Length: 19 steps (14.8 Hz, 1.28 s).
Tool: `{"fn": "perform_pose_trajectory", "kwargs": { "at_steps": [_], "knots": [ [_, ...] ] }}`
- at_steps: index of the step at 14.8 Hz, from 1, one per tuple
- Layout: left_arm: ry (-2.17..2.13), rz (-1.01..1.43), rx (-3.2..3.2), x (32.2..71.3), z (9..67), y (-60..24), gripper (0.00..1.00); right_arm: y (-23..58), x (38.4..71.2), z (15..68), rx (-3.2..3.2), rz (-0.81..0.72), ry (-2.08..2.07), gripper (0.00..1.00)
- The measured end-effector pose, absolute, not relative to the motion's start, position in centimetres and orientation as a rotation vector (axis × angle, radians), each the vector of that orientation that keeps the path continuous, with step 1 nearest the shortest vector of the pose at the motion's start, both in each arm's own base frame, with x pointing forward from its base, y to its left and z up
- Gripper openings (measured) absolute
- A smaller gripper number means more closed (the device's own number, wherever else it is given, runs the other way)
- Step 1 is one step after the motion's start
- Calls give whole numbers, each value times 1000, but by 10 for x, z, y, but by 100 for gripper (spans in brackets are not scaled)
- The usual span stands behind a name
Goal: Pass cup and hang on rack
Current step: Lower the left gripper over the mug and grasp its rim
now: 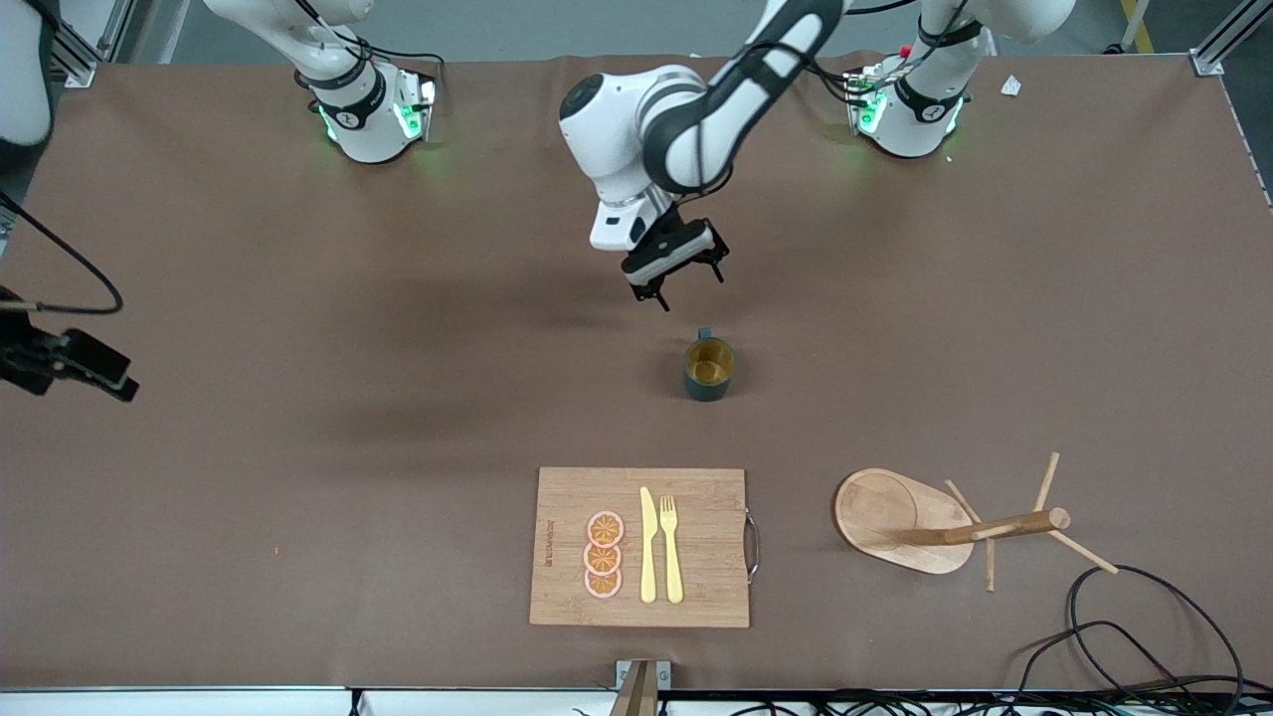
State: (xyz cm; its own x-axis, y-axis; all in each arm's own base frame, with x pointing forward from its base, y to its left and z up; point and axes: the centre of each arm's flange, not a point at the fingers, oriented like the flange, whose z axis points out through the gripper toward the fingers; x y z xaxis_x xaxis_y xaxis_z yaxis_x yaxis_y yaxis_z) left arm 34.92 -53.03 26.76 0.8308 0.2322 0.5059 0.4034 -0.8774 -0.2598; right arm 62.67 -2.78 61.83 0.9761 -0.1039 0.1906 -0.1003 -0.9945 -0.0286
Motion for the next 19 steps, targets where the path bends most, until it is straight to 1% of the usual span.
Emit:
{"fn": "perform_pose_trajectory", "kwargs": {
  "at_steps": [3, 6, 8, 11, 13, 15, 17, 18, 19],
  "knots": [
    [-524, -859, -2593, 311, 220, -541, 100, -29, 609, 637, -3104, -304, 164, 100],
    [-592, -1036, -2560, 278, 190, -538, 100, -29, 603, 641, -3108, -266, 165, 100],
    [-651, -1181, -2542, 265, 170, -532, 100, -29, 602, 641, -3112, -259, 164, 100],
    [-593, -1313, -2515, 257, 132, -513, 100, -31, 602, 641, -3128, -253, 160, 100],
    [-526, -1379, -2495, 257, 117, -500, 100, -31, 601, 640, -3130, -233, 157, 100],
    [-510, -1420, -2489, 259, 114, -494, 100, -28, 599, 638, -3131, -212, 145, 100],
    [-479, -1455, -2489, 261, 113, -493, 97, -18, 599, 639, -3131, -202, 116, 100],
    [-457, -1481, -2490, 262, 112, -491, 97, -12, 598, 640, -3131, -202, 99, 100],
    [-443, -1507, -2490, 263, 110, -487, 94, -6, 597, 641, -3131, -195, 83, 100]
  ]
}}
